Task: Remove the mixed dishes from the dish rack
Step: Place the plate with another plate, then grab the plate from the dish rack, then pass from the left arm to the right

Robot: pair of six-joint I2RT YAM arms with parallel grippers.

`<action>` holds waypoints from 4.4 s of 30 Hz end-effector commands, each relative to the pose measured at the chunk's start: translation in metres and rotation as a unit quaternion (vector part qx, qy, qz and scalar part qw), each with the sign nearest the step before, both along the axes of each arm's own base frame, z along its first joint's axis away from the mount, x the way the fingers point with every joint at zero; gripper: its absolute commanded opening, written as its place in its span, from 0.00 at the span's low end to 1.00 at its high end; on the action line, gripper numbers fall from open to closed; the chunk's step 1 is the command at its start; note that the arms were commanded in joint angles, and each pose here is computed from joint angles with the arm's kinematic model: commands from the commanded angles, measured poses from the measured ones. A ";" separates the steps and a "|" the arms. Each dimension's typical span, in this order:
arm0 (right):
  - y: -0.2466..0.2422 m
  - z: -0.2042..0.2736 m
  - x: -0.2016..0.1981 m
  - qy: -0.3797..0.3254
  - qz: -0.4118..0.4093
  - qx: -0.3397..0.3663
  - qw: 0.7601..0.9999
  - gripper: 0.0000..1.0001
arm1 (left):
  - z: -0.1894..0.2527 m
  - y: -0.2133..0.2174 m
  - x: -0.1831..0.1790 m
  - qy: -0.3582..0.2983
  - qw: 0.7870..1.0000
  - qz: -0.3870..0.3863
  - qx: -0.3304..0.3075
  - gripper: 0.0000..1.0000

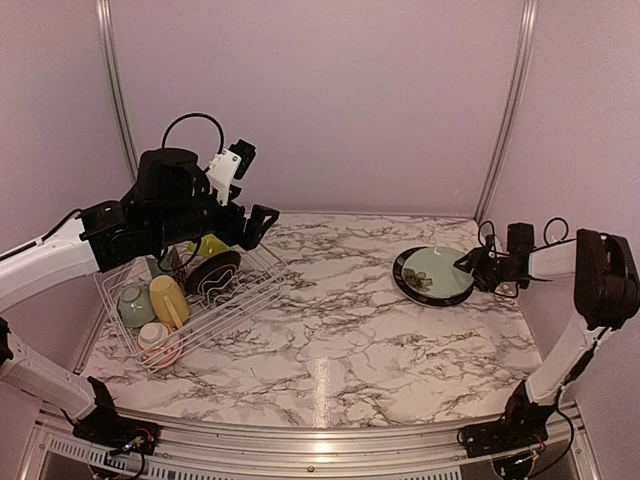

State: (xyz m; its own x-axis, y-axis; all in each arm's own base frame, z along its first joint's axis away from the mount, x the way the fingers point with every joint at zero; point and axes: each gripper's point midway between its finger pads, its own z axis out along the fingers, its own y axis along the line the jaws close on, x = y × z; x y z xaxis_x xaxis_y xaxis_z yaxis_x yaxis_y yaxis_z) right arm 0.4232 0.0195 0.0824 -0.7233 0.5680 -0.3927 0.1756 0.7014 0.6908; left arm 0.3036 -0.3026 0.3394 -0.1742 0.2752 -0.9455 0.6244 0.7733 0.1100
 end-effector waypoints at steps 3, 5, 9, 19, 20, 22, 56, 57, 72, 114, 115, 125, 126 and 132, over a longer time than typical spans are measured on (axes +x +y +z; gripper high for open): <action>-0.004 0.020 0.002 -0.009 0.017 -0.107 0.994 0.61 | -0.024 0.047 0.026 0.026 0.991 0.125 0.050 0.99; -0.007 0.020 0.000 -0.005 0.017 -0.129 0.992 0.64 | -0.034 0.062 0.032 0.038 0.985 0.151 0.070 0.99; -0.015 0.021 -0.004 0.005 0.011 -0.191 0.982 0.74 | -0.053 0.086 0.041 0.085 0.976 0.192 0.063 0.99; -0.026 0.039 -0.012 -0.004 0.007 -0.250 0.968 0.83 | -0.110 0.124 0.058 0.240 0.955 0.170 0.033 0.99; -0.025 0.046 -0.013 -0.013 0.007 -0.251 0.968 0.83 | -0.117 0.126 0.060 0.255 0.952 0.165 0.035 0.99; -0.020 0.059 -0.014 -0.032 0.012 -0.249 0.968 0.84 | -0.131 0.124 0.062 0.283 0.947 0.146 0.042 0.97; 0.023 0.176 -0.056 -0.216 0.044 -0.048 0.974 0.98 | -0.197 0.117 0.075 0.351 0.926 0.076 0.114 0.27; 0.024 0.179 -0.057 -0.220 0.044 -0.046 0.973 0.98 | -0.196 0.118 0.075 0.352 0.926 0.074 0.119 0.26; 0.017 0.180 -0.059 -0.211 0.026 -0.061 0.975 0.96 | -0.201 0.106 0.070 0.377 0.918 0.029 0.122 0.10; 0.025 0.177 -0.051 -0.207 0.029 -0.059 0.976 0.94 | -0.082 0.088 0.076 0.297 0.948 0.084 0.080 0.00; 0.027 0.177 -0.051 -0.207 0.030 -0.060 0.976 0.94 | -0.078 0.084 0.073 0.293 0.950 0.081 0.079 0.00; 0.047 0.168 -0.047 -0.193 0.053 -0.073 0.977 0.94 | -0.055 0.062 0.064 0.194 0.973 0.050 0.112 0.00; 0.050 0.167 -0.046 -0.192 0.056 -0.074 0.977 0.94 | -0.051 0.059 0.063 0.183 0.975 0.049 0.114 0.00; 0.064 0.158 -0.044 -0.179 0.069 -0.063 0.979 0.94 | -0.035 0.035 0.047 0.115 0.982 0.028 0.150 0.00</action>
State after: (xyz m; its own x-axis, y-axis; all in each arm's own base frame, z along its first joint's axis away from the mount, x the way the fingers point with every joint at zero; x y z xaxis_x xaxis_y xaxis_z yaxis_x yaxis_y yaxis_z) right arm 0.3714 0.0758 0.2271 -0.6108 0.4125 -0.6758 -0.1411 0.7832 0.6055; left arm 0.3525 -0.2565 0.2686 -0.5430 0.4914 -0.6809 0.6152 0.7847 0.0757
